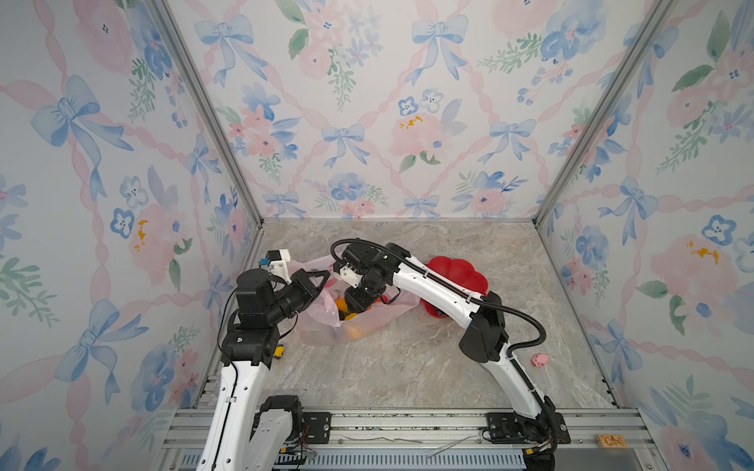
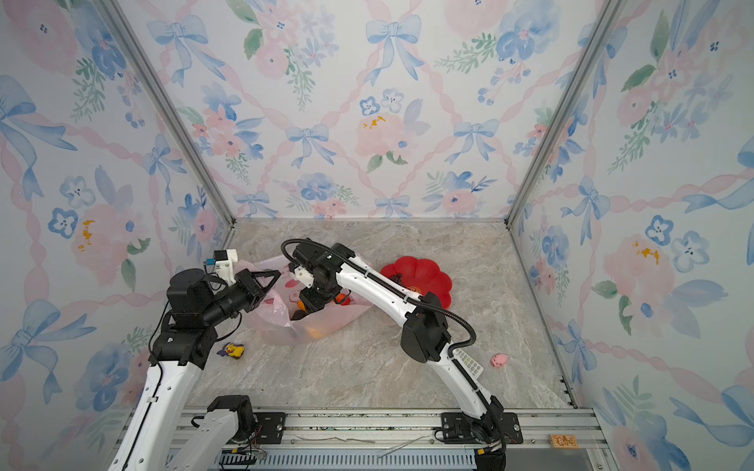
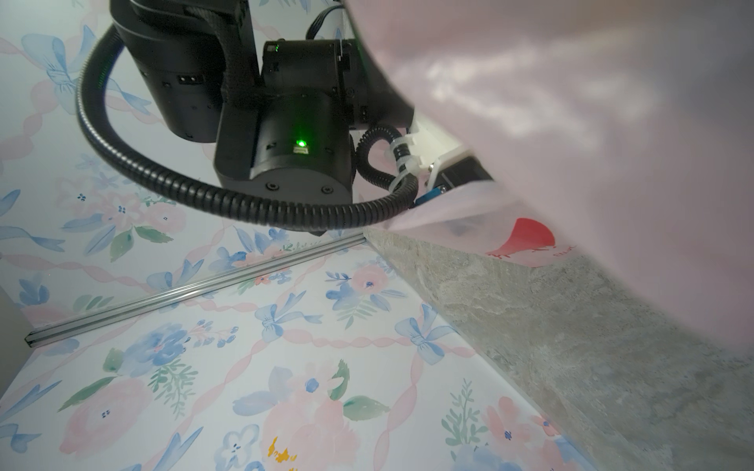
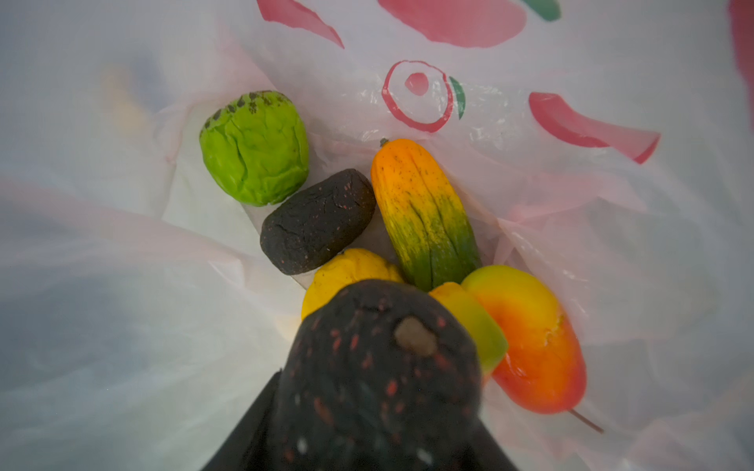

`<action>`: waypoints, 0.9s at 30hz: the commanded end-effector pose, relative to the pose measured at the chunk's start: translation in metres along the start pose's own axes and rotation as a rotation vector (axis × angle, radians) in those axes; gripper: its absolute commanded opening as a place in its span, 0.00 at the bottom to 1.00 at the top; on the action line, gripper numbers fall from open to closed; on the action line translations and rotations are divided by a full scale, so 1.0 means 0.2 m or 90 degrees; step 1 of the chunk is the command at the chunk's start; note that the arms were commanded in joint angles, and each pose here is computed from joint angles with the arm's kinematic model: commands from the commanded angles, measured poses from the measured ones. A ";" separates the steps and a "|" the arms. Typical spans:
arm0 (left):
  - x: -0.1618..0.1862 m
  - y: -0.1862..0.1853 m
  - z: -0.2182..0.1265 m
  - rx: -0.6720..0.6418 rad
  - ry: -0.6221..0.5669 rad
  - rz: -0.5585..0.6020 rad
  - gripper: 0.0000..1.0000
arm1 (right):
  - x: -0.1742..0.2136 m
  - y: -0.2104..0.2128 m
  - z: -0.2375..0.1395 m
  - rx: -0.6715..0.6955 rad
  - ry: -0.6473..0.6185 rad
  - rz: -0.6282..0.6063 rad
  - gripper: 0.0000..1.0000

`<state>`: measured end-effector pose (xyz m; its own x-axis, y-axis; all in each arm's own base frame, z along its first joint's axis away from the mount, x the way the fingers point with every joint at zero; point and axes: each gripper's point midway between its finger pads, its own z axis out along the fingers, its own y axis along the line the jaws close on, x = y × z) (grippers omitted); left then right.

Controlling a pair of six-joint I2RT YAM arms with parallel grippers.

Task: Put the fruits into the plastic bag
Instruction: 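Lower the avocado down into the bag beside the other fruits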

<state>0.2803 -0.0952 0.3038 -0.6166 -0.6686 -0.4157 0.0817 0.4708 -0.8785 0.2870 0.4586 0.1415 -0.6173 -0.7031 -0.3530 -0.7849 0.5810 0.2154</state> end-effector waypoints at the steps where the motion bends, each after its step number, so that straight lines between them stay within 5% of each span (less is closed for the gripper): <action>1: 0.02 -0.01 0.01 0.009 0.012 0.001 0.00 | -0.03 -0.01 0.08 -0.033 -0.011 0.094 0.25; 14: 0.03 0.01 0.00 0.007 0.008 -0.001 0.00 | -0.03 -0.11 0.19 -0.098 -0.042 0.301 0.33; 27: 0.02 0.01 -0.01 0.006 0.002 -0.001 0.00 | -0.09 -0.09 0.11 -0.123 -0.077 0.296 0.54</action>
<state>0.2780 -0.0950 0.2988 -0.6183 -0.6694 -0.4118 0.0759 0.4707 -0.8790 0.3128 0.4666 0.0929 -0.9095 -0.3422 -0.2359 -0.4156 0.7572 0.5039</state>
